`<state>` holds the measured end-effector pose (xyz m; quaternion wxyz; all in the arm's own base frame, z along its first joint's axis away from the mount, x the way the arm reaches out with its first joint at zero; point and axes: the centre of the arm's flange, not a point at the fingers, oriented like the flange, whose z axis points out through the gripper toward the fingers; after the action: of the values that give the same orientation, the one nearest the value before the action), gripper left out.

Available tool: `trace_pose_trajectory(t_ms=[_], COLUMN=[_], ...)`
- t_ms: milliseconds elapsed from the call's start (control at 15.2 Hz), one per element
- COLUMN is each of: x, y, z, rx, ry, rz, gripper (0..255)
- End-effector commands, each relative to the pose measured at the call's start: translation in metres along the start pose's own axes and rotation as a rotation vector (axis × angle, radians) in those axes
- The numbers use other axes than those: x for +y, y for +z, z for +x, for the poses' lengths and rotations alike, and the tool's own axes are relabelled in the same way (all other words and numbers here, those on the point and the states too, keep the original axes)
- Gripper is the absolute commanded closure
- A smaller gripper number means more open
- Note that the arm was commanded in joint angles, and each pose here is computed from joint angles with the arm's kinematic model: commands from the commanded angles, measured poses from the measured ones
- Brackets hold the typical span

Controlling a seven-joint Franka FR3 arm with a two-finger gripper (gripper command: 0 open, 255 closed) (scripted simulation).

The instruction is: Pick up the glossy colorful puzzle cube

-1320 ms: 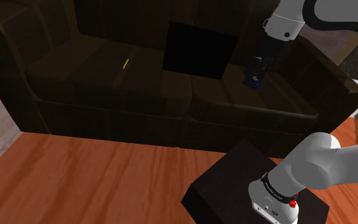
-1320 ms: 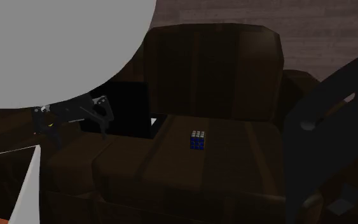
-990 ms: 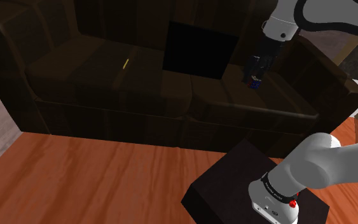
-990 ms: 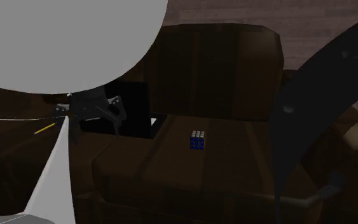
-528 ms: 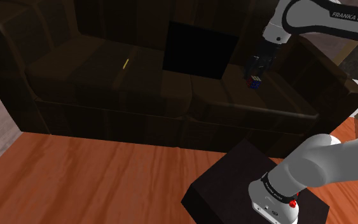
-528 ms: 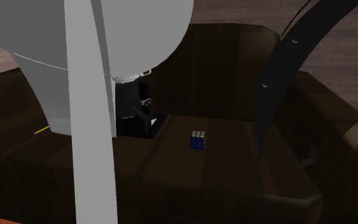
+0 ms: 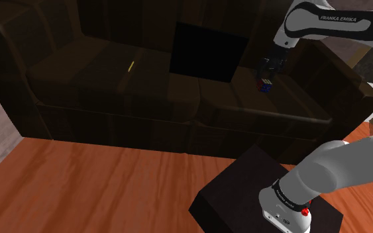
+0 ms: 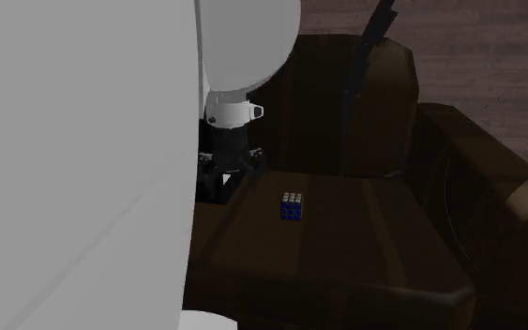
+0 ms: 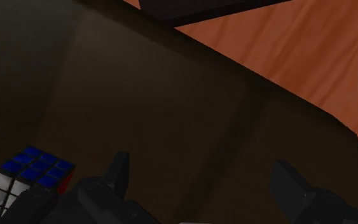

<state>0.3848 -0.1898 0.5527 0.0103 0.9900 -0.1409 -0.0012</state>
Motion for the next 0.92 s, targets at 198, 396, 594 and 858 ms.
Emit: trace_pose_trajectory(t_ms=[198,396,594,858], x=[0.052,0.086,0.121,0.167], y=[0.019,0.030,0.041,0.056], z=[0.030,0.047,0.062,0.081], rx=[0.000,0.000,0.000,0.000], ry=[0.056,0.090,0.124,0.168], rz=[0.003,0.005,0.007,0.010], gripper=[0,0,0,0])
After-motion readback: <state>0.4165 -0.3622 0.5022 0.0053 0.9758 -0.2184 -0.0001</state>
